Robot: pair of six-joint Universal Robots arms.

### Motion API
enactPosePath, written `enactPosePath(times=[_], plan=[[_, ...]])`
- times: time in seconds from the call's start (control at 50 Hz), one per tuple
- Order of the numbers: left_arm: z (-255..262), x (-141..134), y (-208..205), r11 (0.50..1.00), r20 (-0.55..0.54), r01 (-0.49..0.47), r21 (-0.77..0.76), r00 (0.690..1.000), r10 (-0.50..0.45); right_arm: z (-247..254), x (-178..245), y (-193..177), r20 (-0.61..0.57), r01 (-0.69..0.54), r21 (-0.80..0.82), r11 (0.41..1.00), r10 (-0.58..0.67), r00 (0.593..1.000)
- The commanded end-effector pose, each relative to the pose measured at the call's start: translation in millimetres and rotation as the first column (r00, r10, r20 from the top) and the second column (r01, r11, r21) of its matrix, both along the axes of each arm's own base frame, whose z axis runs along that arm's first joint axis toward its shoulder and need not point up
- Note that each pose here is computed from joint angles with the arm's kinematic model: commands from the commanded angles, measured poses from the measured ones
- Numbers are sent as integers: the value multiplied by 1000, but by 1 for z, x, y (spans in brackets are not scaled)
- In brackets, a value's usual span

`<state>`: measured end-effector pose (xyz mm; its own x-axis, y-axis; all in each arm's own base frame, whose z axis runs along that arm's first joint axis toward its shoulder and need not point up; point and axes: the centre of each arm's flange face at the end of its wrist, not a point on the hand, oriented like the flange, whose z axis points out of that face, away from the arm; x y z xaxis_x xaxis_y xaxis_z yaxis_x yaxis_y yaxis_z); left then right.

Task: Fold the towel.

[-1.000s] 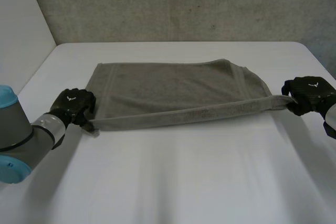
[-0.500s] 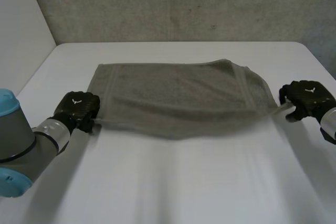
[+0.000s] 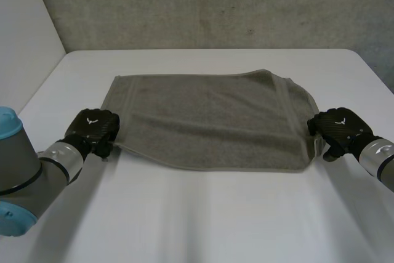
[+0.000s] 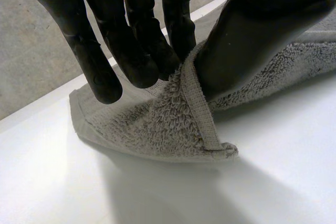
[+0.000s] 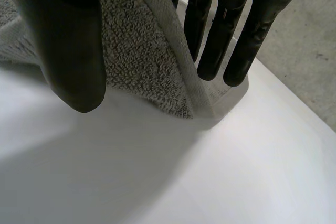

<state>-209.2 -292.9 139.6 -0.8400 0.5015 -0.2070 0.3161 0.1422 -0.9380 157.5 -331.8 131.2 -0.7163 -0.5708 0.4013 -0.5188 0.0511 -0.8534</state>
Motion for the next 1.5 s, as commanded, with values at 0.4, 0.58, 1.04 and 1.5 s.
enactPosePath(times=[0.4, 0.58, 1.04, 1.5], plan=[[-2, 0, 0, 1000, 1, -1, 5, 1000, 1, -10, 15, 20, -204, -139, -187, 973, 100, 974], [-2, 0, 1, 1000, 2, -1, 8, 1000, 1, -21, 26, 35, -268, -212, -174, 962, 161, 950], [-4, 1, 0, 1000, 2, -3, 11, 1000, 2, -11, 16, 20, -277, -202, -234, 951, 134, 952], [-17, 6, -10, 998, 29, -61, 23, 998, 60, 23, -2, -5, 86, 45, -165, 985, -31, 996]])
